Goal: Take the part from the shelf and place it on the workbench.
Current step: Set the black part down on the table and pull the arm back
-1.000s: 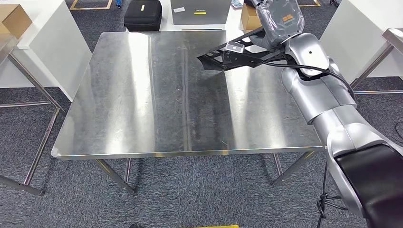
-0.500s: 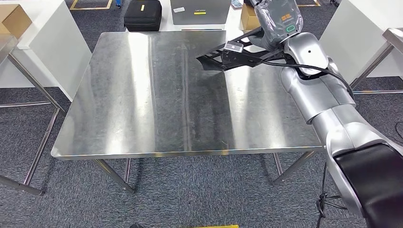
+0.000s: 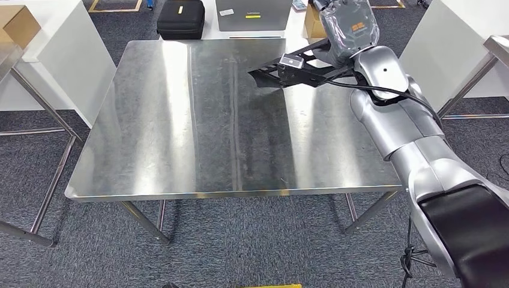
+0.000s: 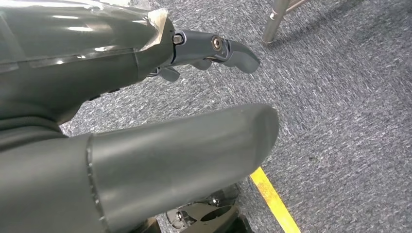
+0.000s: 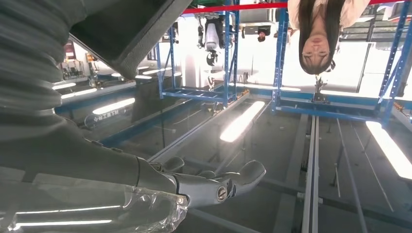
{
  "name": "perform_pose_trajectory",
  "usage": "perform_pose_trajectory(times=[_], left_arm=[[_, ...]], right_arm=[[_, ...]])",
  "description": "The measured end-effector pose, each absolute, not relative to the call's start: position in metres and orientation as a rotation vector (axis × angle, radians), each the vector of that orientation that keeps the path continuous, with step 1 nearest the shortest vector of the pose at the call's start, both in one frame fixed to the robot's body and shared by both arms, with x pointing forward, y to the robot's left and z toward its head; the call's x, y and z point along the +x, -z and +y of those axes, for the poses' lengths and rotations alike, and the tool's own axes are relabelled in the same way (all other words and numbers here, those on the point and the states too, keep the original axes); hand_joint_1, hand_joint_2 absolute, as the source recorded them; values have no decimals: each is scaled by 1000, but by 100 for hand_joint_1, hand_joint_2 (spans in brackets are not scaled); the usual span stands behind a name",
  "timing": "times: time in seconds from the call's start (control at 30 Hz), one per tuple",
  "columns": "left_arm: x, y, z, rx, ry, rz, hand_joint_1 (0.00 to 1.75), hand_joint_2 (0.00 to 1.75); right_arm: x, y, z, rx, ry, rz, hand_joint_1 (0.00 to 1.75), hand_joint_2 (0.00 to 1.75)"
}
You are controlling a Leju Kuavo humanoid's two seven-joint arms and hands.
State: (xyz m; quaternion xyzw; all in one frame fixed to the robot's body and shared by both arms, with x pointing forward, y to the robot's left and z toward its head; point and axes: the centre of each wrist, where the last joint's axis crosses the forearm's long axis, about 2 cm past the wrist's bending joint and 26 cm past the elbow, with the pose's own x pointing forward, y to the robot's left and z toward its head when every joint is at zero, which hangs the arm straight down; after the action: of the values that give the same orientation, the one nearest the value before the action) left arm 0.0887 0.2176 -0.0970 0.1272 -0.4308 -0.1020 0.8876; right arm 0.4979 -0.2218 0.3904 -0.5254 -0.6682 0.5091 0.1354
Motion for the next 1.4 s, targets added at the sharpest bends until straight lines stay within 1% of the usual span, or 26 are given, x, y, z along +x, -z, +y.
perform_pose_trajectory(times=[0.4, 0.97, 1.17, 1.3, 1.4], left_arm=[[80, 99, 218, 288, 176, -875, 0, 0], [80, 99, 217, 291, 164, -871, 0, 0], [79, 99, 217, 295, 158, -870, 0, 0], [79, 99, 217, 295, 156, -871, 0, 0], [79, 99, 217, 295, 156, -871, 0, 0]], right_arm=[[462, -334, -219, -1429, -1442, -1903, 0, 175], [421, -277, -209, -1359, -1461, -1975, 0, 175], [391, -230, -198, -1310, -1466, -2001, 0, 175], [361, -189, -186, -1204, -1446, -2007, 0, 175], [346, -170, -181, -1137, -1428, -1999, 0, 175]])
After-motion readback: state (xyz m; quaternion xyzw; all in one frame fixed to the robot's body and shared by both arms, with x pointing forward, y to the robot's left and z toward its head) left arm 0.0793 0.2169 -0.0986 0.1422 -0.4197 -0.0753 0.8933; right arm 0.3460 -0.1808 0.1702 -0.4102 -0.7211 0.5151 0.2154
